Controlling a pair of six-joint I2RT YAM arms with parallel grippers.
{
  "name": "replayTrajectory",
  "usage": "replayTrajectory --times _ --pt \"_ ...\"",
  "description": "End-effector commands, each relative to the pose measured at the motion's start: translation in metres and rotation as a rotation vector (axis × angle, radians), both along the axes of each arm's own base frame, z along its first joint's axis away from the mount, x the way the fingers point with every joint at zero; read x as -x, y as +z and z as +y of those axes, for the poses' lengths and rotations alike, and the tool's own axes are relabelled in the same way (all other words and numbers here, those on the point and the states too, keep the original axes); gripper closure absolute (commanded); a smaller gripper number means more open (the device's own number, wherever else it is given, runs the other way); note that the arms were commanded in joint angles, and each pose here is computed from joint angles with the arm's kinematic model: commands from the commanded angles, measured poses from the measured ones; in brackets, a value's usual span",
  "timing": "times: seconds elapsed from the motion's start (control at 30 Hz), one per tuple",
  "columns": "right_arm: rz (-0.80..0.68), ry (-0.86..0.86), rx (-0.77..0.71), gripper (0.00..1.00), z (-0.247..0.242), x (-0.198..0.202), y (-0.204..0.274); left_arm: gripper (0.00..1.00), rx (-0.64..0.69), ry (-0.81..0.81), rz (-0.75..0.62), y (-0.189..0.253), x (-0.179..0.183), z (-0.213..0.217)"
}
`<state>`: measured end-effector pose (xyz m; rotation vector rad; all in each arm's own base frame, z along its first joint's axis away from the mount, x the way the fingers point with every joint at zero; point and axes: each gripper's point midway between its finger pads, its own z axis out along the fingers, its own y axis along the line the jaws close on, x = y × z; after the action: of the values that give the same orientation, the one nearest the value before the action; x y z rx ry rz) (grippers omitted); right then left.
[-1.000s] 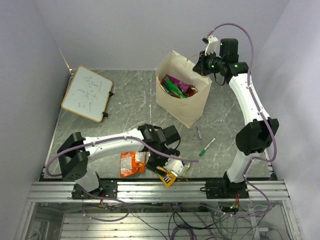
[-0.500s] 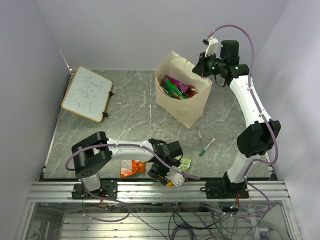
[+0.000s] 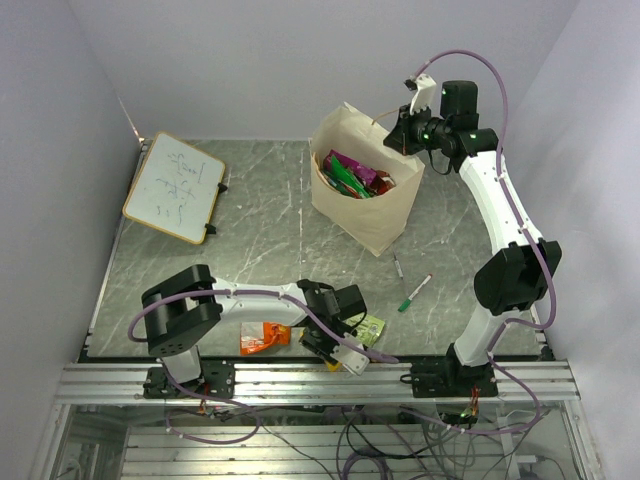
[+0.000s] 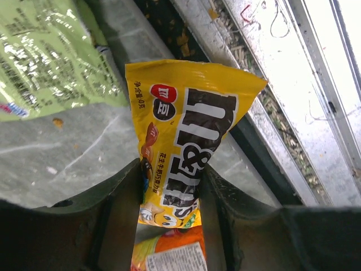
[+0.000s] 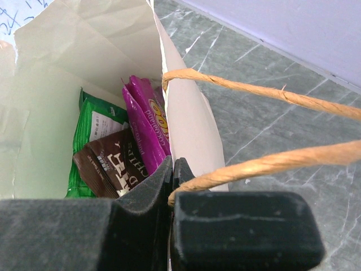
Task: Place the snacks into the paper bag
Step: Pick up the snack from the center of the board, then place the snack in the paper bag.
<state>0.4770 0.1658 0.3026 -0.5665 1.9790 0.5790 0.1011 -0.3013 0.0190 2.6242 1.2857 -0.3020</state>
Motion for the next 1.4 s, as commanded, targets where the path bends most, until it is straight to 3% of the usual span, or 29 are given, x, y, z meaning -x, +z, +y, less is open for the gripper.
replayTrajectory --times 0.0,0.3,0.57,0.93,1.2,1.37 --pt "-0.047 0.019 -0.019 1.00 0.001 0.005 0.018 0.49 0.033 -0.005 -0.035 0.041 -0.007 -0.003" --pt "-0.059 0.114 -0.044 1.00 0.013 0.018 0.025 0.52 0.120 -0.005 -0.062 0.123 -0.013 -0.018" --pt "-0.064 0.166 -0.036 1.00 0.026 0.026 0.024 0.53 0.342 0.038 -0.168 0.232 -0.048 -0.051" --pt "-0.061 0.206 -0.034 1.00 0.038 0.033 0.023 0.54 0.671 0.234 -0.307 0.338 -0.116 -0.078" --pt "-0.072 0.231 -0.014 1.00 0.042 0.041 0.022 0.52 0.849 0.450 -0.369 0.383 -0.176 -0.075" --pt "-0.072 0.248 -0.015 1.00 0.044 0.045 0.022 0.52 0.872 0.468 -0.427 0.388 -0.199 -0.075"
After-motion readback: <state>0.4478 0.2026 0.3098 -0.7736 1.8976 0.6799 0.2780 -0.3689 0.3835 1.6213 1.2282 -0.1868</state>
